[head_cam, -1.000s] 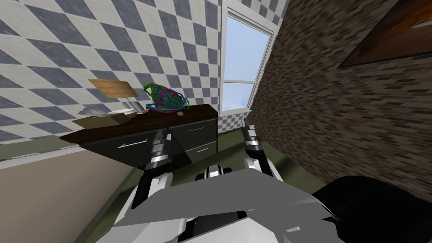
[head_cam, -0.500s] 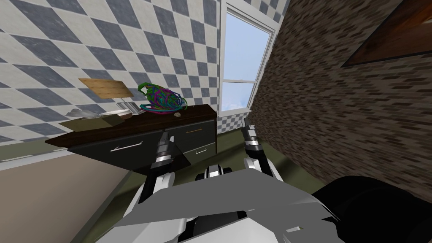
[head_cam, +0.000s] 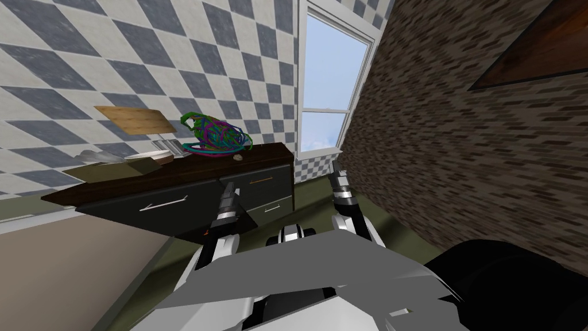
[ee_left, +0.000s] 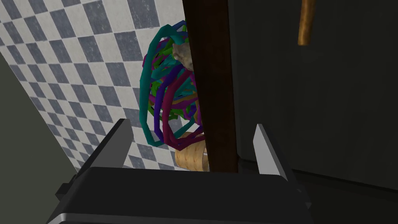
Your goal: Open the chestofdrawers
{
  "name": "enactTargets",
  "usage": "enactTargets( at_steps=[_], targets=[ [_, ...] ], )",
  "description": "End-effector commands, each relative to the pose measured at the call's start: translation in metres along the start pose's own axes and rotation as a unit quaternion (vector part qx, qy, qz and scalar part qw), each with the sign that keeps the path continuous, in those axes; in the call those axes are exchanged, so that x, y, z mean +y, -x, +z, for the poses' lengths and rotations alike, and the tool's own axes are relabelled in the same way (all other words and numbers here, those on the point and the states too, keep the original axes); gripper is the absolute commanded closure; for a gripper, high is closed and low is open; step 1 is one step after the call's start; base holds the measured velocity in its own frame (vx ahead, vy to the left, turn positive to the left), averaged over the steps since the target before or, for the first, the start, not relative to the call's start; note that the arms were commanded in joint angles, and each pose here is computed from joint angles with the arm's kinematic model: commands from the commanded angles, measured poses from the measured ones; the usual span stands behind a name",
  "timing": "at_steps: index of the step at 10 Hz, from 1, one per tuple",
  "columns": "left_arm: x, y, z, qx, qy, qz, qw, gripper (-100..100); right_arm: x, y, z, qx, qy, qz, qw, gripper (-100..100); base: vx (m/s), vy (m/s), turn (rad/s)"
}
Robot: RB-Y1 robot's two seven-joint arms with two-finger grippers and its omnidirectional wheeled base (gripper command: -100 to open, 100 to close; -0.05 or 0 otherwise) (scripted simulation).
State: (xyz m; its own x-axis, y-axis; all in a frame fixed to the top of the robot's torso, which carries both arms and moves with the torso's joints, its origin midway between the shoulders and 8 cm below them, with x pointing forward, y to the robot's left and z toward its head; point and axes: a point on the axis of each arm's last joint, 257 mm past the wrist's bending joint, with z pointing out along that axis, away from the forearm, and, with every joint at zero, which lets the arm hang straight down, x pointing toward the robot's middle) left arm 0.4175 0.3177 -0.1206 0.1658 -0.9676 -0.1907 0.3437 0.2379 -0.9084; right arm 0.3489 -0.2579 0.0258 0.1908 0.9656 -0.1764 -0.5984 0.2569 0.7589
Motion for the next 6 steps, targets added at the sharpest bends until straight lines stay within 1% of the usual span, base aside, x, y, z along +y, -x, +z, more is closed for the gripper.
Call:
enactTargets(
  at_steps=[1,2,3,6],
  targets=[
    [0.030,-0.001,-0.004,0.003,0.031,0.003,0.9995,-100,0.000,0.000,0.000,0.000,0.000,0.000,1.0000,0,0.065,-0.050,-0.002],
    [0.038,-0.002,-0.005,0.002,0.040,0.002,0.9992,-100,0.000,0.000,0.000,0.000,0.000,0.000,1.0000,0,0.062,-0.049,0.000],
    [0.053,-0.005,-0.008,-0.001,0.056,-0.002,0.9984,-100,0.000,0.000,0.000,0.000,0.000,0.000,1.0000,0,0.062,-0.051,-0.004],
    [0.074,-0.013,-0.013,-0.010,0.080,-0.018,0.9966,-100,0.000,0.000,0.000,0.000,0.000,0.000,1.0000,0,0.050,-0.038,-0.001]
  ],
)
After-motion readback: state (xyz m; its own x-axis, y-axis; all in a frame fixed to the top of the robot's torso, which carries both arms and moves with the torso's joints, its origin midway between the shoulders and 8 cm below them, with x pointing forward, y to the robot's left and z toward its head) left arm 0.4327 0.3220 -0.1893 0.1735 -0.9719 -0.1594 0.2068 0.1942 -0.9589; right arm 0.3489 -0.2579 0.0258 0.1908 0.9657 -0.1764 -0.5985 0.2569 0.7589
